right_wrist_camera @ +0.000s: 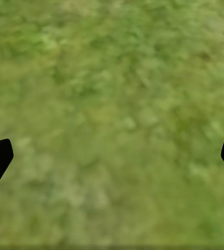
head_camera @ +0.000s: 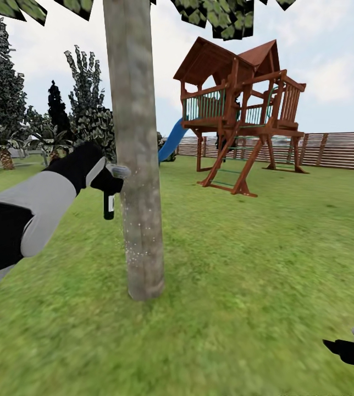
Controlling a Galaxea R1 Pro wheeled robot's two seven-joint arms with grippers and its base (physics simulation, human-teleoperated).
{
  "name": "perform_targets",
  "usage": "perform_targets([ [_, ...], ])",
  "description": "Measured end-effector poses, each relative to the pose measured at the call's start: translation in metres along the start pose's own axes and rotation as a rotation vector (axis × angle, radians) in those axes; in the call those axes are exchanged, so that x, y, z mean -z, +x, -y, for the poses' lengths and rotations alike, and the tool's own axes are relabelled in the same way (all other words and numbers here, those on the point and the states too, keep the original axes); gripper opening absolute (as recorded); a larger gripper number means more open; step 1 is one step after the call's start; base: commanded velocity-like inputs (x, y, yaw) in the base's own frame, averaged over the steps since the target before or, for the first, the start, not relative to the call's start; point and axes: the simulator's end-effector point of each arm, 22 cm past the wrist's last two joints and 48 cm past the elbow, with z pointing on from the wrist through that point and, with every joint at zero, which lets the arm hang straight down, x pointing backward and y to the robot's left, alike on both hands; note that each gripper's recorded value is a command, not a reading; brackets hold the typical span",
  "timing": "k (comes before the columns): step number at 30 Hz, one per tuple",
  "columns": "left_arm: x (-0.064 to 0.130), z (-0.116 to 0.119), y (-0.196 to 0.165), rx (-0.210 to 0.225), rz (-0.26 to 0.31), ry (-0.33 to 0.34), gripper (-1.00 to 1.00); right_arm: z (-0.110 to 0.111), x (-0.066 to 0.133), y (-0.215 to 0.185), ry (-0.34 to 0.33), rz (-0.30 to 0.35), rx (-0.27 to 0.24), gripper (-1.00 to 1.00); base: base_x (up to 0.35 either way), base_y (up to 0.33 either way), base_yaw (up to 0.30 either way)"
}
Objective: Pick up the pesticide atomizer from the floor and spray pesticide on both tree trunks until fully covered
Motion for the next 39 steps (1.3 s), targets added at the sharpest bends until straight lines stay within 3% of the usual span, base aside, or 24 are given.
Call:
perform_targets([
  [2, -0.006, 0.0, 0.011, 0.008, -0.03, 0.007, -1.0, 0.0, 0.0, 0.0, 0.0, 0.001, 0.0, 1.0, 0.0, 0.0, -0.19],
  [4, -0.012, 0.028, 0.025, 0.031, -0.068, 0.144, -1.0, 0.0, 0.0, -0.001, 0.0, 0.002, 0.0, 1.0, 0.0, 0.0, -0.094],
  [6, -0.013, 0.04, 0.033, 0.018, -0.088, 0.205, -1.0, 0.0, 0.001, -0.001, 0.0, 0.002, 0.0, 1.0, 0.0, 0.0, -0.028],
  [8, -0.013, 0.041, 0.038, -0.002, -0.102, 0.211, -1.0, 0.0, 0.001, -0.001, 0.0, 0.002, 0.0, 1.0, 0.0, 0.0, -0.006],
  [16, -0.015, 0.041, 0.041, -0.01, -0.112, 0.211, -1.0, 0.001, 0.001, -0.001, 0.0, 0.002, -0.001, 1.0, 0.0, 0.0, 0.0],
  [19, -0.026, 0.038, 0.063, 0.004, -0.164, 0.205, -1.0, 0.001, 0.001, -0.001, 0.001, 0.002, 0.0, 1.0, 0.0, 0.0, 0.0],
  [22, -0.03, 0.038, 0.07, 0.011, -0.177, 0.209, -1.0, 0.0, 0.001, -0.001, 0.0, 0.002, 0.0, 1.0, 0.0, 0.0, 0.0],
  [29, -0.072, 0.053, 0.137, 0.009, -0.272, 0.232, -1.0, 0.0, 0.0, -0.001, -0.001, 0.002, 0.0, 1.0, 0.0, 0.0, 0.0],
  [39, -0.112, 0.072, 0.202, -0.018, -0.301, 0.266, -1.0, 0.0, 0.001, -0.001, -0.002, 0.002, -0.001, 1.0, 0.0, 0.0, 0.0],
])
